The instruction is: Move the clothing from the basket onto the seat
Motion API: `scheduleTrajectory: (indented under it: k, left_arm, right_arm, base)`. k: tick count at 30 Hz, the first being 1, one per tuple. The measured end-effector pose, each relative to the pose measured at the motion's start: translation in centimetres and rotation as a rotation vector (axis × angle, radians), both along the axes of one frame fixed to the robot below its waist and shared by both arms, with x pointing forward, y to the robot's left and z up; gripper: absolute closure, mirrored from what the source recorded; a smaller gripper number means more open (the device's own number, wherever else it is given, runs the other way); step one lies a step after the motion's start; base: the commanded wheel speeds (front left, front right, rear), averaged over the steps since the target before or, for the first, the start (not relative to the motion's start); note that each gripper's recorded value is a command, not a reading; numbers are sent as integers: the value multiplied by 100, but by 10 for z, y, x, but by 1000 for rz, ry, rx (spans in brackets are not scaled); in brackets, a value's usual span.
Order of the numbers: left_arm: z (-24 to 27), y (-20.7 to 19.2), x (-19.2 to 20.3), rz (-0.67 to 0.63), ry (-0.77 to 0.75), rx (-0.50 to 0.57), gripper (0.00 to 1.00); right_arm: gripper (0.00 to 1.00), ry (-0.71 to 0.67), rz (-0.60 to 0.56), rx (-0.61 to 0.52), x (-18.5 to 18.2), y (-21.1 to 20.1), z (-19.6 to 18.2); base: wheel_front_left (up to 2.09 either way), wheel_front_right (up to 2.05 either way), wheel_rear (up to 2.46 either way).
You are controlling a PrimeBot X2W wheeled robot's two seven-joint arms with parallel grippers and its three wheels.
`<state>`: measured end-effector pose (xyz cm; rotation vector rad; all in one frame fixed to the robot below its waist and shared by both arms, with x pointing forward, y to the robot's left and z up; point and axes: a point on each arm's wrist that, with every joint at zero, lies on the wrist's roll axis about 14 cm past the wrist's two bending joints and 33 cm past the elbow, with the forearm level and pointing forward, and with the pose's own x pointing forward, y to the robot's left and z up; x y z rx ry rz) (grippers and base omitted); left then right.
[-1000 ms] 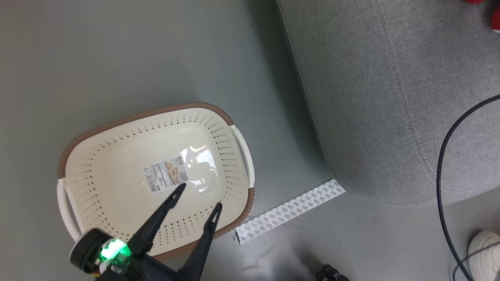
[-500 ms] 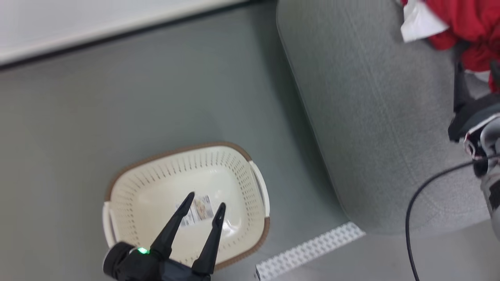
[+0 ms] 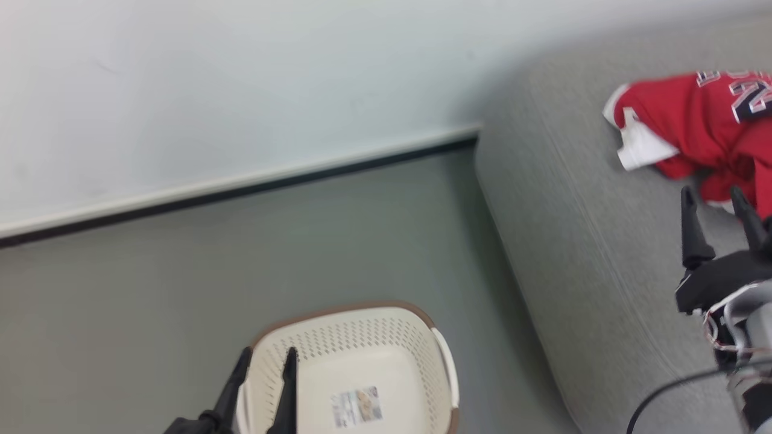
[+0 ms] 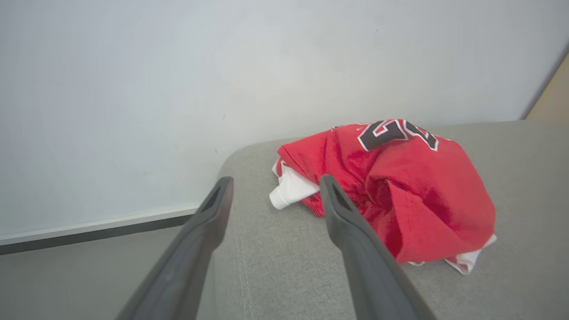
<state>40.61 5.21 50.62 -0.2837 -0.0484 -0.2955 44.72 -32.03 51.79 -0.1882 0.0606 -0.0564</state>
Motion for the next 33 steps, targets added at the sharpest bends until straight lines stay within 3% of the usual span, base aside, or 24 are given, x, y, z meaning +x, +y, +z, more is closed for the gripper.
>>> scheduleTrajectory:
  k: [7, 11, 16, 23, 33]
  left_arm:
    - [21, 58, -14, 191, -42, 8, 0]
    - [27, 81, -26, 260, -58, 20, 0]
    - [39, 108, -39, 338, -96, 35, 0]
    - [61, 137, -52, 394, -170, 35, 0]
    - [49, 134, -55, 338, -154, 78, 0]
  right_arm:
    - [0, -169, 151, 70, -11, 85, 28]
    - [0, -201, 203, 169, -25, 130, 26]
    - [0, -228, 258, 215, -44, 167, 31]
    - [0, -283, 315, 212, -67, 195, 46]
    - [0, -228, 333, 191, -93, 203, 27]
  base:
    - [0, 0, 0]
    - [0, 0, 0]
    - [0, 0, 0]
    - [0, 0, 0]
    - [0, 0, 0]
